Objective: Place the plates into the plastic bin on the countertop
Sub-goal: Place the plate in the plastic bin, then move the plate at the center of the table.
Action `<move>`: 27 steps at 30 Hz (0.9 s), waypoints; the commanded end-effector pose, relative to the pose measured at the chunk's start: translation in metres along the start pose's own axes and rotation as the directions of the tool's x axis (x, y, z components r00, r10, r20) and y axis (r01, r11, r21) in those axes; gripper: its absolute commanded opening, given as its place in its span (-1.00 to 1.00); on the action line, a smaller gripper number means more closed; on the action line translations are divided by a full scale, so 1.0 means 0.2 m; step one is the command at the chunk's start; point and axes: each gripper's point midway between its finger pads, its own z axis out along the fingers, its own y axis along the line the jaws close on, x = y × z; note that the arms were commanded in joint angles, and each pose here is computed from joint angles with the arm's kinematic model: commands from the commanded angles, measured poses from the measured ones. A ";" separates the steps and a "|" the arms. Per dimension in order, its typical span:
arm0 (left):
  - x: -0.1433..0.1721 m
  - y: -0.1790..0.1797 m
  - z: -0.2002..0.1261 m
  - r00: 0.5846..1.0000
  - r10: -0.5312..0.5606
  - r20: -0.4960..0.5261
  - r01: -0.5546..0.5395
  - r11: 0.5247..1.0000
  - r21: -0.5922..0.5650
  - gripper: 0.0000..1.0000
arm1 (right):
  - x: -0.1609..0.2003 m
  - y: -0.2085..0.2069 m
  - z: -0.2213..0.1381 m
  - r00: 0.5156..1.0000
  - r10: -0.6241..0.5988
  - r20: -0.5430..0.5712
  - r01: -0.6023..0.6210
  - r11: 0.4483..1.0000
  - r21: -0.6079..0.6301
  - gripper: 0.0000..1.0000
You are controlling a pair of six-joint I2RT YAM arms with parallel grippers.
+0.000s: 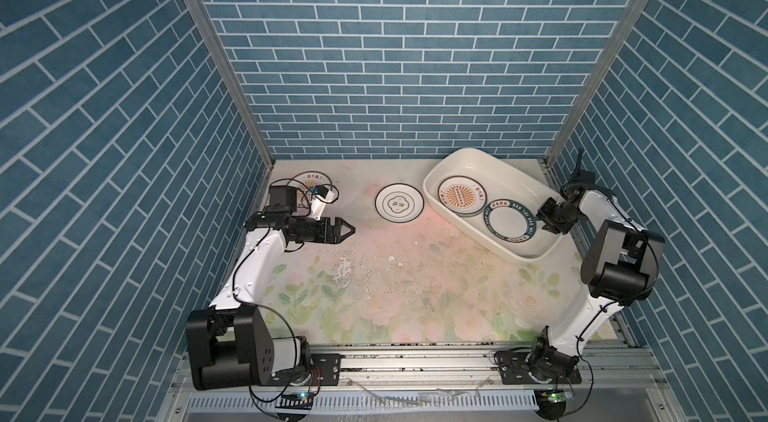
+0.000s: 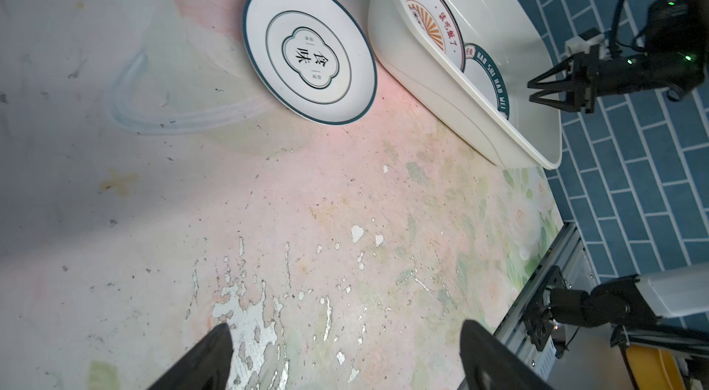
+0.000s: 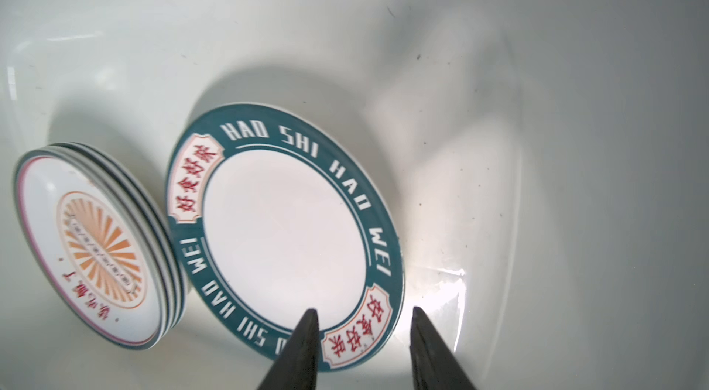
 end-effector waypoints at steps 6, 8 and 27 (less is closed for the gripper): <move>-0.22 0.08 0.14 0.978 -0.200 0.055 0.197 0.979 0.061 0.84 | 0.08 0.38 -0.35 0.965 -0.187 0.186 0.209 0.972 -0.109 -0.21; -0.26 0.10 0.21 0.972 -0.229 0.057 0.224 0.971 0.081 0.83 | 0.16 0.49 -0.47 0.944 -0.224 0.242 0.269 0.948 -0.170 -0.23; -0.75 0.15 0.79 1.000 -0.007 -0.008 0.007 1.000 -0.014 0.85 | 1.27 1.07 -0.55 0.799 -0.565 0.206 0.569 0.598 -0.565 -0.25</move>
